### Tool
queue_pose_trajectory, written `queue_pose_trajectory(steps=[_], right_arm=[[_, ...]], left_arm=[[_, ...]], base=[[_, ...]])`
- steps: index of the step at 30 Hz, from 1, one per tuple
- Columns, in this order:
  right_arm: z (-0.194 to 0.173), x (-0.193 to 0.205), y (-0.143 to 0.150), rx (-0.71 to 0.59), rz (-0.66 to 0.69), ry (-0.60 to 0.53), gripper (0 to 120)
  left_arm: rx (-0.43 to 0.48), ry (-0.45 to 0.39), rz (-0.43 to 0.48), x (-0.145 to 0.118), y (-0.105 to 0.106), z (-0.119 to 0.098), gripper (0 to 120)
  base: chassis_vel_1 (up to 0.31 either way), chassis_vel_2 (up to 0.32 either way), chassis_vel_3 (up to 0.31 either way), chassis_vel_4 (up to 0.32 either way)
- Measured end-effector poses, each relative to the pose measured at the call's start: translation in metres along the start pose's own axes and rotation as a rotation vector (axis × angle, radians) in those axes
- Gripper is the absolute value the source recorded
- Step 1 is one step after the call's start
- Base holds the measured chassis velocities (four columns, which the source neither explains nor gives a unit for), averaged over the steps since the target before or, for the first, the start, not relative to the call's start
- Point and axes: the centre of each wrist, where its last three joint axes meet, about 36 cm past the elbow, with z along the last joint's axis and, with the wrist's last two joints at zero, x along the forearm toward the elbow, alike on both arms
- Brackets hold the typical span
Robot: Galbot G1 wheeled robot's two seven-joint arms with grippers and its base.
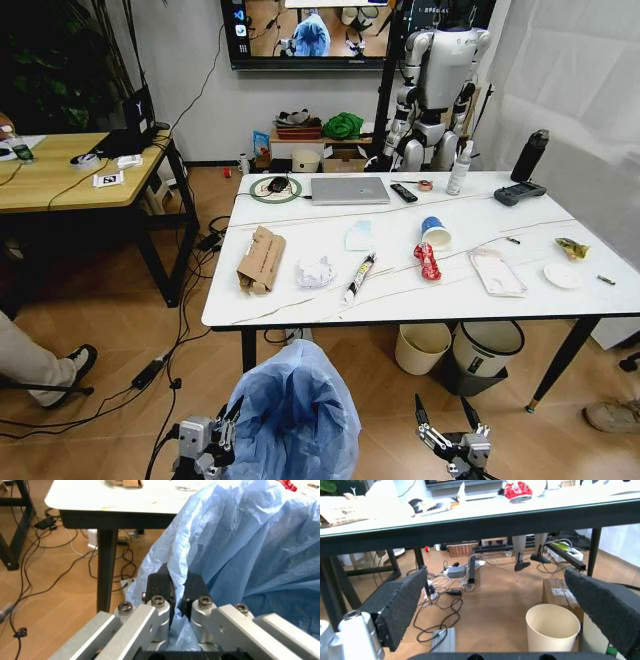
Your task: Pick up the trash bin and place the trash from the table into it.
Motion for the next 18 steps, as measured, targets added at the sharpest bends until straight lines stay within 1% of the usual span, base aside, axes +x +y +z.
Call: queue_pose_trajectory(steps=[10, 18], right_arm=[[0.0004, -0.0004, 0.0003, -0.001, -0.001, 0.001, 100], [0.0011, -0.0003, 0.0006, -0.003, -0.001, 0.003, 100]], left_arm=[[-0.002, -0.003, 0.001, -0.0003, -0.001, 0.0002, 0], [-0.008, -0.029, -0.015, 0.0002, -0.0014, 0.0004, 0]], base=[[0.0, 0.0, 0.0, 0.0], [0.0, 0.0, 0.0, 0.0]])
